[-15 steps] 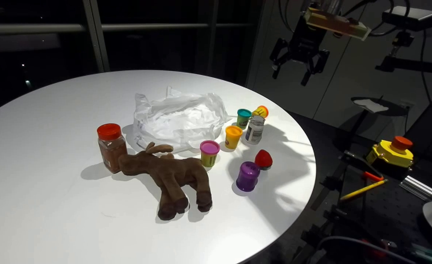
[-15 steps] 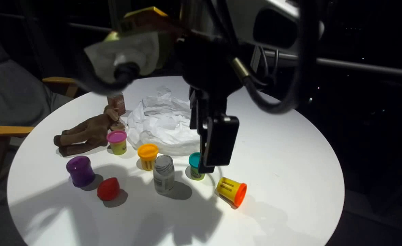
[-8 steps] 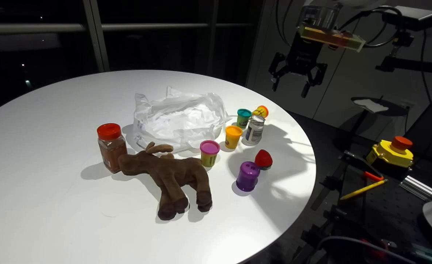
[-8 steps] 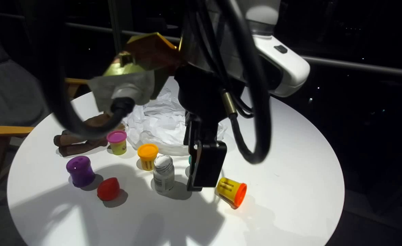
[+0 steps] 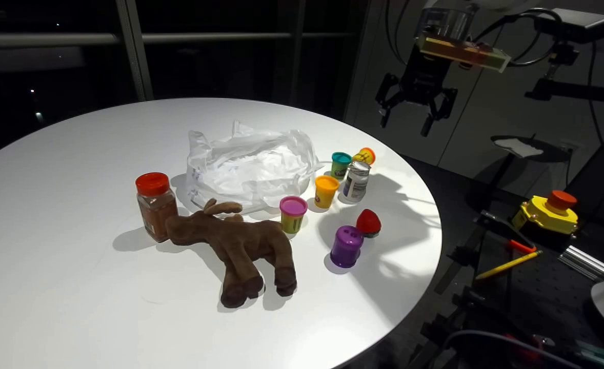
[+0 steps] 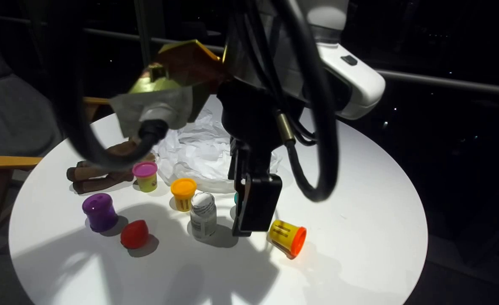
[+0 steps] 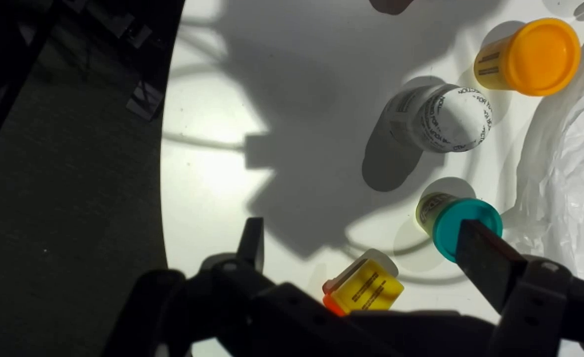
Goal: Put all the objects on the table into the white plastic bag
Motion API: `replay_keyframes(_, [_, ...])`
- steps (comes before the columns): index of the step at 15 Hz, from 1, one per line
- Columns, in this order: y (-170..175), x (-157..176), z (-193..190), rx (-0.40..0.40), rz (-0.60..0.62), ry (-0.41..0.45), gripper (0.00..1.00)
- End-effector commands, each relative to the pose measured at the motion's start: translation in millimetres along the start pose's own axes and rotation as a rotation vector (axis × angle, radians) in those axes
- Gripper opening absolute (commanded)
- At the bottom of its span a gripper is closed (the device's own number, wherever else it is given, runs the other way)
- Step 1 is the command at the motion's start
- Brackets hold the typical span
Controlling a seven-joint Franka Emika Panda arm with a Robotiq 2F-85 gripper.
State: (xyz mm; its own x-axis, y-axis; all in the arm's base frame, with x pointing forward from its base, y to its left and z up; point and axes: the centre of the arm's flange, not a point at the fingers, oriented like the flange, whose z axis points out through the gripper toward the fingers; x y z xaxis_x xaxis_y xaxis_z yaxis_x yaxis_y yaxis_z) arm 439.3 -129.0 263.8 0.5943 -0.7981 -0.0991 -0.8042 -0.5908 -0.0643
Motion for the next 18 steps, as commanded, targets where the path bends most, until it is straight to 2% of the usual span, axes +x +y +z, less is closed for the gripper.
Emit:
replay_keyframes(1, [-4.2, 9.3, 5.0, 0.021, -0.004, 0.01, 1.0])
replay_keyframes(7, [-14.5, 47.8, 18.0, 0.108, 0.038, 0.042, 1.0])
replay_keyframes(12, [-16.8, 81.6, 50.8, 0.084, 0.123, 0.046, 1.0])
replay_keyframes(18, [-15.8, 105.6, 88.2, 0.069, 0.143, 0.036, 1.0])
